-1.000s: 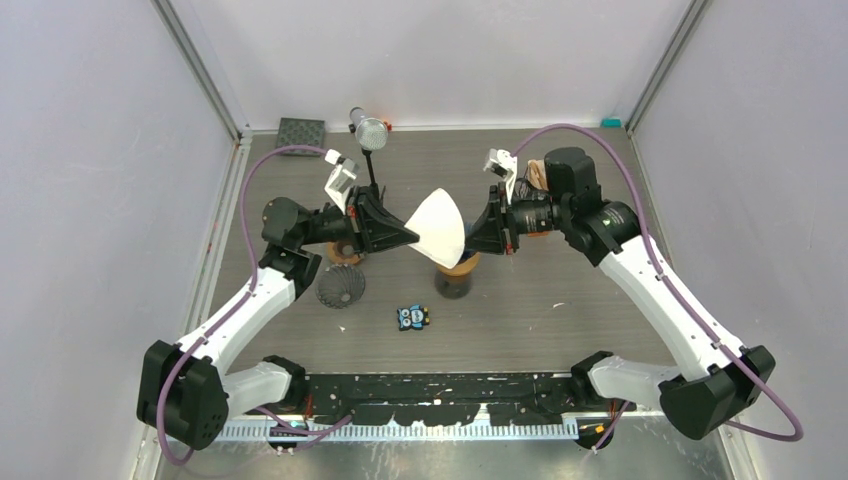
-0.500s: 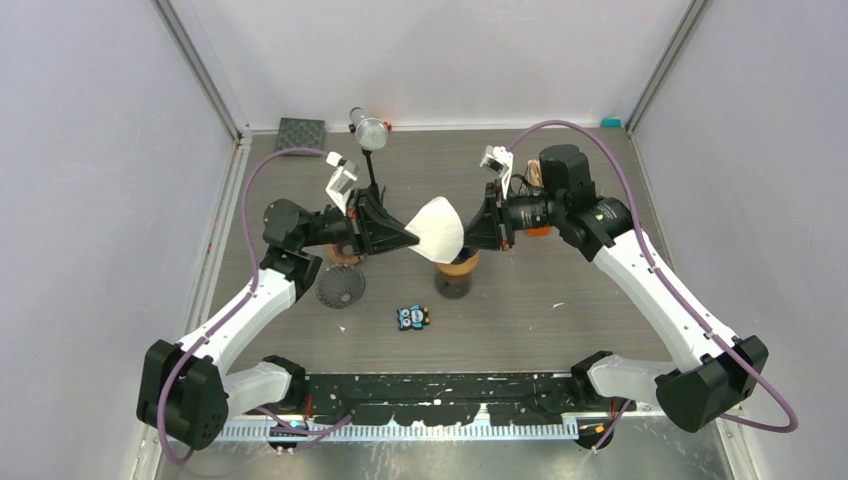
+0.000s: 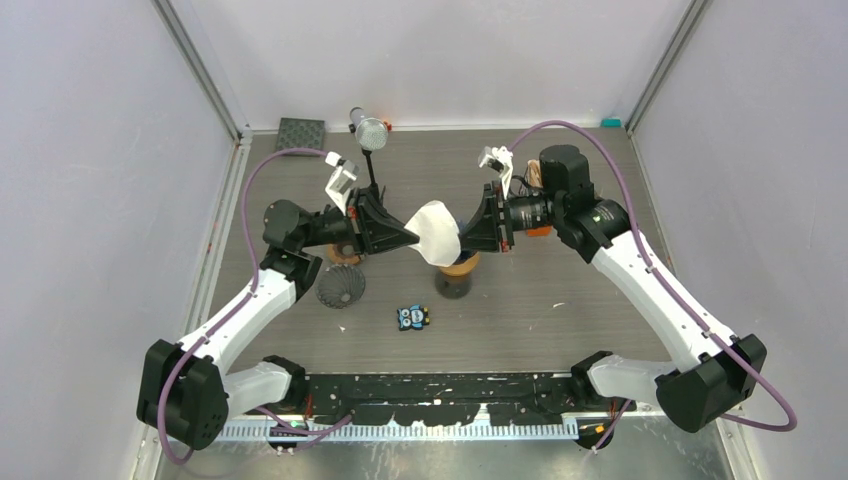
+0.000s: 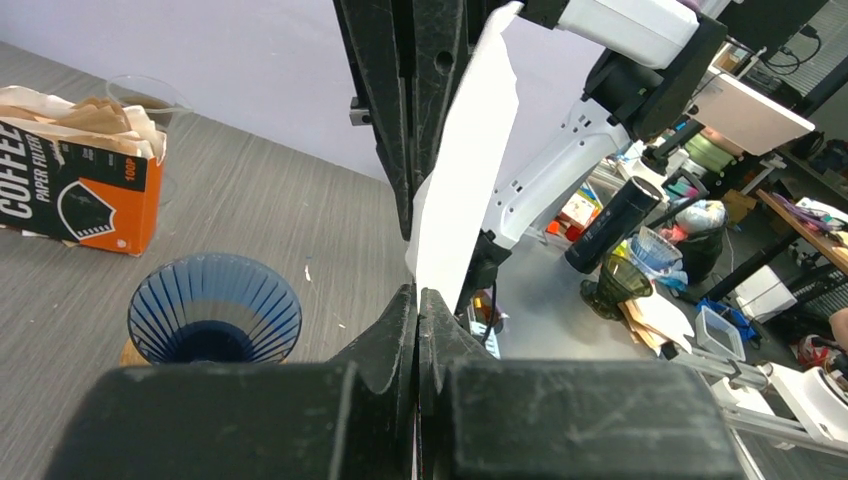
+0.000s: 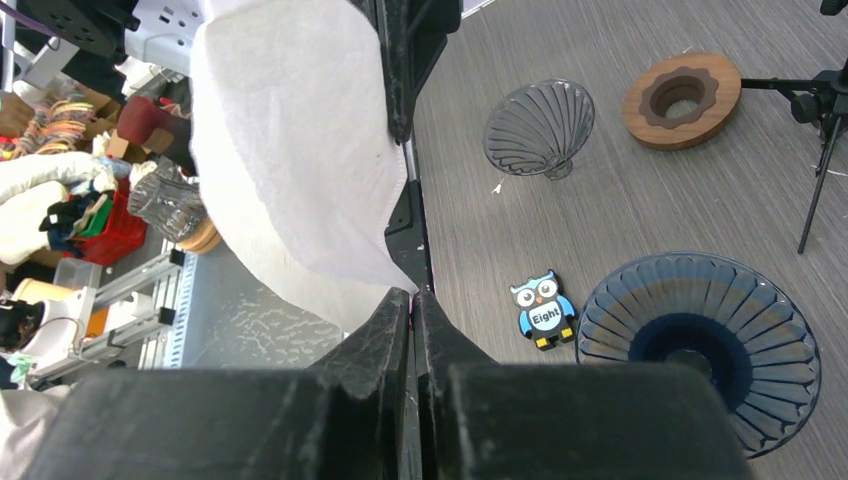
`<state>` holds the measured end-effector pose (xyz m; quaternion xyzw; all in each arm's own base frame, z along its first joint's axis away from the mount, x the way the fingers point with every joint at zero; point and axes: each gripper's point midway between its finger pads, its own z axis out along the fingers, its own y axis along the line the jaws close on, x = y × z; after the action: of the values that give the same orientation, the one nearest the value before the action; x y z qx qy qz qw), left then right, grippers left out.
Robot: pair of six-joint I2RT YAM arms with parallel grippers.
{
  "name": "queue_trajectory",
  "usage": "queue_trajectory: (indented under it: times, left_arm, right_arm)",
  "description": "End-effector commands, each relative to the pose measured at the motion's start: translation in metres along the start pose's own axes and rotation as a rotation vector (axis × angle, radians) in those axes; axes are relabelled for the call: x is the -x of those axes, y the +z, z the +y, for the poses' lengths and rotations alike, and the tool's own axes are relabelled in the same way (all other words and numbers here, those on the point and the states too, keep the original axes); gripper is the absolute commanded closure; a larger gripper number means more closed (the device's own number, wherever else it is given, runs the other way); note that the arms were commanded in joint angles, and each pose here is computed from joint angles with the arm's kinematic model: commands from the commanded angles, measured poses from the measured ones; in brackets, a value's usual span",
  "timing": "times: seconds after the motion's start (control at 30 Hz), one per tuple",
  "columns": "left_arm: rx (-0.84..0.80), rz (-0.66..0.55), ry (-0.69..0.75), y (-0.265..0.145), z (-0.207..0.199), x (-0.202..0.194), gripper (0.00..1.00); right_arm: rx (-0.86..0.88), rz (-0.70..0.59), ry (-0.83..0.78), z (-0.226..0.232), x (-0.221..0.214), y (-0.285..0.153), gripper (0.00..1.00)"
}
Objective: Place the coffee filter in the dripper
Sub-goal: Pick up the coffee filter from the coffee filter holder.
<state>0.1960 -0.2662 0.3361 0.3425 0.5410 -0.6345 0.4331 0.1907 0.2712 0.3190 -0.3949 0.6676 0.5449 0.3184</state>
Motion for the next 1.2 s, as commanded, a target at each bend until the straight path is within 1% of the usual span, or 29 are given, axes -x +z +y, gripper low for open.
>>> queue_trajectory:
  times: [0.0,0.13,0.37,0.73,0.9,1.17]
  left_arm:
    - [0.013,-0.048,0.069,-0.002,-0.002,0.013,1.00]
    - [0.027,-0.057,0.065,-0.002,0.002,0.014,1.00]
    - [0.041,-0.057,0.053,-0.002,0.008,0.012,1.00]
    - [0.041,-0.055,0.047,-0.001,0.010,0.012,1.00]
    - [0.039,-0.052,0.036,-0.001,0.010,0.012,1.00]
    - [0.038,-0.047,0.032,-0.001,0.011,0.009,1.00]
  right_arm:
    - [0.019,-0.019,-0.099,0.013,0.003,-0.010,0.89]
    - [0.004,-0.033,-0.127,0.017,0.002,-0.016,0.89]
    - [-0.015,-0.036,-0.126,0.014,0.004,-0.017,0.89]
    - [-0.026,-0.051,-0.086,0.005,0.012,-0.011,0.90]
    - [-0.074,-0.050,-0.057,-0.009,0.014,-0.008,0.90]
    - [-0.017,-0.045,-0.059,-0.001,0.016,-0.006,0.81]
